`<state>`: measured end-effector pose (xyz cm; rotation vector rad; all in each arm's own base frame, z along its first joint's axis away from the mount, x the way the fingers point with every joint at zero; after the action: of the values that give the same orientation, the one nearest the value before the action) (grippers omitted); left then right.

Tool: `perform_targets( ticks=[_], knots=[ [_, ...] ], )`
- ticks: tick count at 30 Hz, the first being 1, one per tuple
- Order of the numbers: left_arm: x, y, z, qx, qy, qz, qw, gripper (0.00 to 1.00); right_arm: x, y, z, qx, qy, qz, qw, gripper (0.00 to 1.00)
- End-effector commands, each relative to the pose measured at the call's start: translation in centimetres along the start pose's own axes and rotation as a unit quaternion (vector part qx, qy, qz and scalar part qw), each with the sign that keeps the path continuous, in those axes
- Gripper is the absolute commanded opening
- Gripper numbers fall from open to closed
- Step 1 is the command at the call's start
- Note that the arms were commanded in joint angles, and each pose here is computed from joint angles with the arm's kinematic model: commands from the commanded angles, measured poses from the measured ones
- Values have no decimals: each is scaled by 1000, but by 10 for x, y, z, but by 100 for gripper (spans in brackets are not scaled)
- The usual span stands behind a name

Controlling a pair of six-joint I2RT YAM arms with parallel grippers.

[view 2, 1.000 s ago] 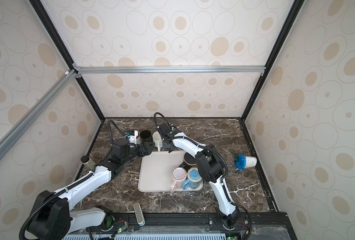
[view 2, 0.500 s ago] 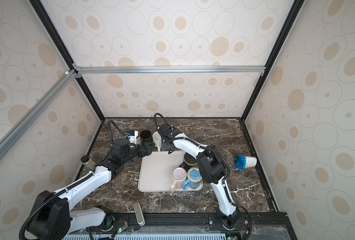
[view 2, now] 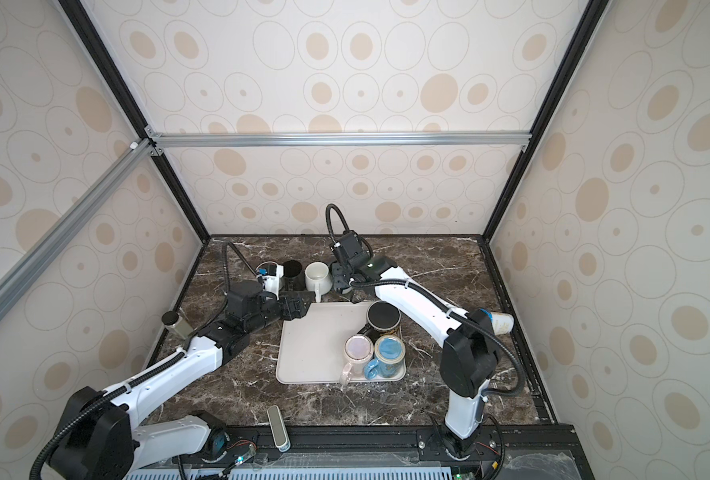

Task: Turn the mug right side up
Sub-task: 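Move the left gripper over the upside-down pink mug on the tray while right returns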

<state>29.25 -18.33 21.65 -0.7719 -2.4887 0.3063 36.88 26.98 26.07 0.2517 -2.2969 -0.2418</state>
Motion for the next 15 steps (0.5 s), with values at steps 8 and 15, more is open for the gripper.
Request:
perform_targets(
  ticks=[8,15],
  knots=[
    [13,-58,10,-137,63,5,989,89,12,-34,11,-26,1,22,999,34],
    [19,-85,45,-161,113,25,980,89,10,-42,27,-40,23,19,999,33]
  ],
)
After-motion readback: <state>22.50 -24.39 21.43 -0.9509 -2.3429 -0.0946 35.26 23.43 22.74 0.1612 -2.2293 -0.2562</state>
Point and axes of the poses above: each gripper's point midway between its finger pads, its own x axis back along the fingers, its own y axis along the line the jaws close on, z = x × y, the point moved 5 cm from there along x, back along the fingers, and after that the axes turned 8 degrees about -x, right-handed, at the moved point
